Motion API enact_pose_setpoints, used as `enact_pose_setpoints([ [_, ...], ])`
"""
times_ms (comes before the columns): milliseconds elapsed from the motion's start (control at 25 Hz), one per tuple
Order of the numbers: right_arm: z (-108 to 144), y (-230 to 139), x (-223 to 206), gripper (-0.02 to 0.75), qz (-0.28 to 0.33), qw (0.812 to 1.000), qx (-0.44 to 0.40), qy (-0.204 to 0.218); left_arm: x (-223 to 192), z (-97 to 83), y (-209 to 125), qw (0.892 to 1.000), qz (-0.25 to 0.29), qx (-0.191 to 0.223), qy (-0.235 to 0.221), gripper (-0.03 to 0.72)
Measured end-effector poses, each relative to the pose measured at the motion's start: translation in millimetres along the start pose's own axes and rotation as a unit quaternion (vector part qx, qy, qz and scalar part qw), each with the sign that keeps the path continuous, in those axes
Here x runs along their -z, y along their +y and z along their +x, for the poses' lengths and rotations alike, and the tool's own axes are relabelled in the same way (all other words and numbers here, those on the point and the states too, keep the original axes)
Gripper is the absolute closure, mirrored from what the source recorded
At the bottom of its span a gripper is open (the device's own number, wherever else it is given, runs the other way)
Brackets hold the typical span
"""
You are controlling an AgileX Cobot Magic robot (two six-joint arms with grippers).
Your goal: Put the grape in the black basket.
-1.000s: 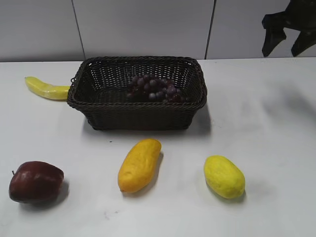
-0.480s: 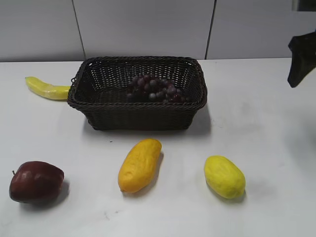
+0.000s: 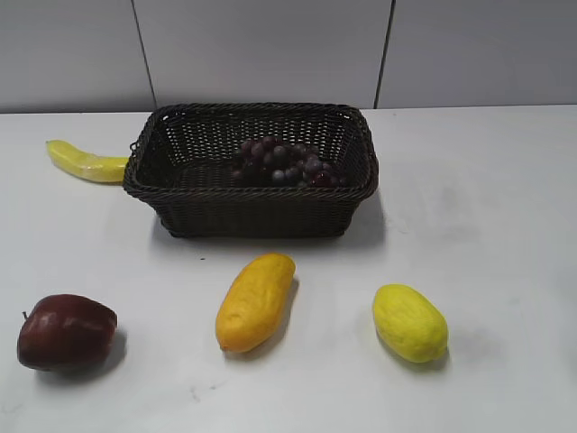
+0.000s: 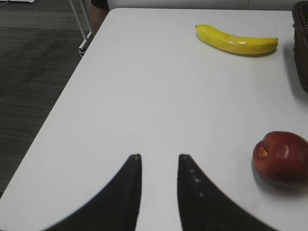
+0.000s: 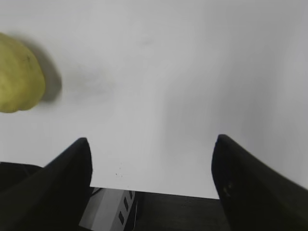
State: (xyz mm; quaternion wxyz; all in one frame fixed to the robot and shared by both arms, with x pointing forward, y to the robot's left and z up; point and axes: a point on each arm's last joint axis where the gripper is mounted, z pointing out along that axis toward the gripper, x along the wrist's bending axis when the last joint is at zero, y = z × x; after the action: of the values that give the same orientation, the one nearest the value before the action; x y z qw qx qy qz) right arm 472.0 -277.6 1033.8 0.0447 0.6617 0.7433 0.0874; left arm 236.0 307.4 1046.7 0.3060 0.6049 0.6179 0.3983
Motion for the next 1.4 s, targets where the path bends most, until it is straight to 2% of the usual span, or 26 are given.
enact_pose_setpoints([
  [320,2,-71,-11,0.153,-0.008,1.000,-0.001,-0.001,0,0.0,0,1.000,0.000,0.000,0.000,0.460],
  [560,4,-110,-6,0.153,-0.045,0.999,0.002,-0.002,0,0.0,0,1.000,0.000,0.000,0.000,0.460],
  [920,8,-147,27,0.155,-0.172,0.985,0.010,-0.007,0,0.0,0,1.000,0.000,0.000,0.000,0.460],
  [1160,10,-173,47,0.186,-0.272,0.962,0.016,-0.012,0,0.0,0,1.000,0.000,0.000,0.000,0.460],
  [1400,12,-196,58,0.211,-0.347,0.938,0.020,-0.015,0,0.0,0,1.000,0.000,0.000,0.000,0.460],
])
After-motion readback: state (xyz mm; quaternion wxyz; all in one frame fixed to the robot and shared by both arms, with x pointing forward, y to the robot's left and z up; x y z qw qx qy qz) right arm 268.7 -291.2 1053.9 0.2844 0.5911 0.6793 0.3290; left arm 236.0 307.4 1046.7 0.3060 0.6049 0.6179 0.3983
